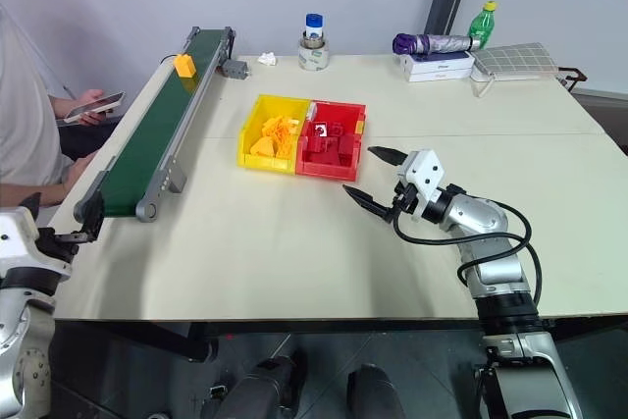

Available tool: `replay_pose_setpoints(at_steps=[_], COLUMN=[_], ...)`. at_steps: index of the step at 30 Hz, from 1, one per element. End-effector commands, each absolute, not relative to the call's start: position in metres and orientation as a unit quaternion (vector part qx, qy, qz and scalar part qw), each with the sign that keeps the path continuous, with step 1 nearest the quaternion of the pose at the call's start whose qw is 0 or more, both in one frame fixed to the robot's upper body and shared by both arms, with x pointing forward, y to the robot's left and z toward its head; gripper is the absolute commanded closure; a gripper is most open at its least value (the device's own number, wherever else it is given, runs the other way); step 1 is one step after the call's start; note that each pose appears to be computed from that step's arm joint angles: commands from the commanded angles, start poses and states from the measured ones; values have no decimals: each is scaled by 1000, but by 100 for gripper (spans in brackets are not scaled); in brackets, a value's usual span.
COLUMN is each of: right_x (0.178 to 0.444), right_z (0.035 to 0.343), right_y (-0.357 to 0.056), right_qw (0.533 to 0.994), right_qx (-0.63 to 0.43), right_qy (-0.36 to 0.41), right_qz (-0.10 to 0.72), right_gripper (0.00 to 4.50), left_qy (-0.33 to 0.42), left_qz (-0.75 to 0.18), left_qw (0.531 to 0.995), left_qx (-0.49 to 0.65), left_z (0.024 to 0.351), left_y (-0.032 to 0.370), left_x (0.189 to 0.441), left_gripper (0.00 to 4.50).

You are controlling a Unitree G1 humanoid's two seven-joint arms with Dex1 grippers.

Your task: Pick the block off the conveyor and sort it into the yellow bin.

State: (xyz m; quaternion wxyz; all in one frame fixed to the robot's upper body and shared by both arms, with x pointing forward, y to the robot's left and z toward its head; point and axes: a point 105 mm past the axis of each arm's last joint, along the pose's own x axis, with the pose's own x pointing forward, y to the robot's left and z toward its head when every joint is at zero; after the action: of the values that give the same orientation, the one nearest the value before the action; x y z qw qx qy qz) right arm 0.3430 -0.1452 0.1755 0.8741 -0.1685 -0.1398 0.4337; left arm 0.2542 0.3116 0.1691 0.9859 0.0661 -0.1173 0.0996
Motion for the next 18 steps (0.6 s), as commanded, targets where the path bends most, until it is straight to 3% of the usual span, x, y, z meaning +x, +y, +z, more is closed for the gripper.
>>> replay_pose_setpoints(at_steps=[1, 18], right_x=[343, 341], right_z=[190, 189], right_y=[-145, -145], right_qw=[869, 870], right_qx=[-177, -177], right_qy=[-168, -168], right_qz=[431, 429], right_gripper=[0, 0], left_qy=[-138, -120], left_qz=[87, 71], left_qw=[984, 988], left_qx=[70, 66], left_z=[181, 175], left_y=[306, 307], left_x=[256, 266], left_gripper=[8, 8])
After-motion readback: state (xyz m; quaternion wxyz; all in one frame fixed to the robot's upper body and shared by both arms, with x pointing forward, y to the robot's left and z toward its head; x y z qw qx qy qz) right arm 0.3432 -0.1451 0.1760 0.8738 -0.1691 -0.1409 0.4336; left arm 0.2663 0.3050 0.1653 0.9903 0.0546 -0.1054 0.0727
